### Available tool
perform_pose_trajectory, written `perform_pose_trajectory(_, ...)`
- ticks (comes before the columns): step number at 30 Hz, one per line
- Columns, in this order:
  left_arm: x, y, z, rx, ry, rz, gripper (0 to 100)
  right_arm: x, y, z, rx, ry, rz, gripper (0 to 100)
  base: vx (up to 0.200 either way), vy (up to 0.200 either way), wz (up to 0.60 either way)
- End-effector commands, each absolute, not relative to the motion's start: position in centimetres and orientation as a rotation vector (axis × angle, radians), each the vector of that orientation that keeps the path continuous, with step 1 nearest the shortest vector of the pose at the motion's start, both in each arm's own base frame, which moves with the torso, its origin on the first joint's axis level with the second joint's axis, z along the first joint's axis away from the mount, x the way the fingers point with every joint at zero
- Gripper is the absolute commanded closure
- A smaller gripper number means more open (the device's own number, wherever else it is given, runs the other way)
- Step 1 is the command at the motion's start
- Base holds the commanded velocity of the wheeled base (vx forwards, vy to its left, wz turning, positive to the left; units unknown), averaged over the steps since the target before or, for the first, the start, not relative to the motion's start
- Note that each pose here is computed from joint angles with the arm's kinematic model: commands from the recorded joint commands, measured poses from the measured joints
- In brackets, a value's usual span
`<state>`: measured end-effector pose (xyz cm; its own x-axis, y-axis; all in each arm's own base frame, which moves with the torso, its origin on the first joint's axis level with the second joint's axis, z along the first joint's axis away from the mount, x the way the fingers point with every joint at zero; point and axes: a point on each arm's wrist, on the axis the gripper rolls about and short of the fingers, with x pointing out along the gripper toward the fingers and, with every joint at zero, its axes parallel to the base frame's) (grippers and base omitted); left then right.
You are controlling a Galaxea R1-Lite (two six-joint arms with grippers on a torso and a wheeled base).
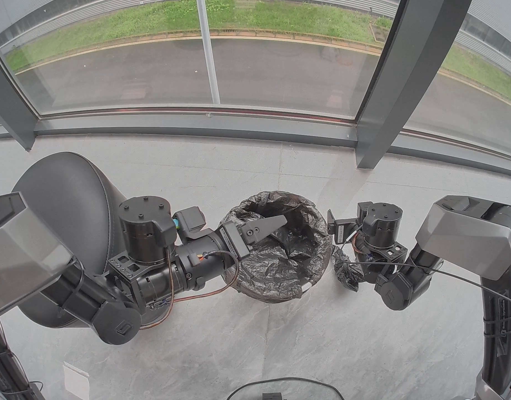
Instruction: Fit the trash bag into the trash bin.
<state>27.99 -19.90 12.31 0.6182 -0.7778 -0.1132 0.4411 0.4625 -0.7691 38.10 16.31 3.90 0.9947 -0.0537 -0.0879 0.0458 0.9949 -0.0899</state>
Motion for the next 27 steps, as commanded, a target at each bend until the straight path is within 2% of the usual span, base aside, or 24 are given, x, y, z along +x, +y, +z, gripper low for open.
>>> perform_pose_trajectory(1, 29.9, -21.4, 11.2, -0.687, 0.478, -0.803, 0, 38.1, 16.4, 3.6, -0.087, 0.085, -0.049, 0, 0.0, 0.0, 0.0)
perform_pose_trajectory(3, 29.9, -22.2, 10.0, -0.597, 0.487, -0.774, 0, 38.1, 16.4, 3.5, -0.087, 0.085, -0.049, 0, 0.0, 0.0, 0.0)
perform_pose_trajectory(6, 30.0, -23.4, 9.3, -0.556, 0.487, -0.743, 0, 38.1, 16.5, 3.2, -0.089, 0.089, -0.047, 0, 0.0, 0.0, 0.0)
perform_pose_trajectory(8, 30.7, -24.9, 8.1, -0.465, 0.48, -0.666, 0, 38.2, 16.5, 3.1, -0.089, 0.089, -0.047, 0, 0.0, 0.0, 0.0)
perform_pose_trajectory(13, 31.0, -26.6, 7.1, -0.42, 0.492, -0.638, 0, 38.1, 16.5, 3.2, -0.086, 0.086, -0.047, 0, 0.0, 0.0, 0.0)
perform_pose_trajectory(16, 30.6, -26.3, 7.6, -0.428, 0.488, -0.637, 0, 38.1, 16.4, 3.3, -0.085, 0.086, -0.049, 0, 0.0, 0.0, 0.0)
perform_pose_trajectory(23, 27.9, -22.6, 12.8, -0.479, 0.398, -0.636, 0, 38.1, 16.4, 3.5, -0.08, 0.067, -0.047, 0, 0.0, 0.0, 0.0)
perform_pose_trajectory(27, 27.5, -21.6, 13.8, -0.493, 0.361, -0.629, 0, 38.1, 16.4, 3.8, -0.076, 0.062, -0.049, 0, 0.0, 0.0, 0.0)
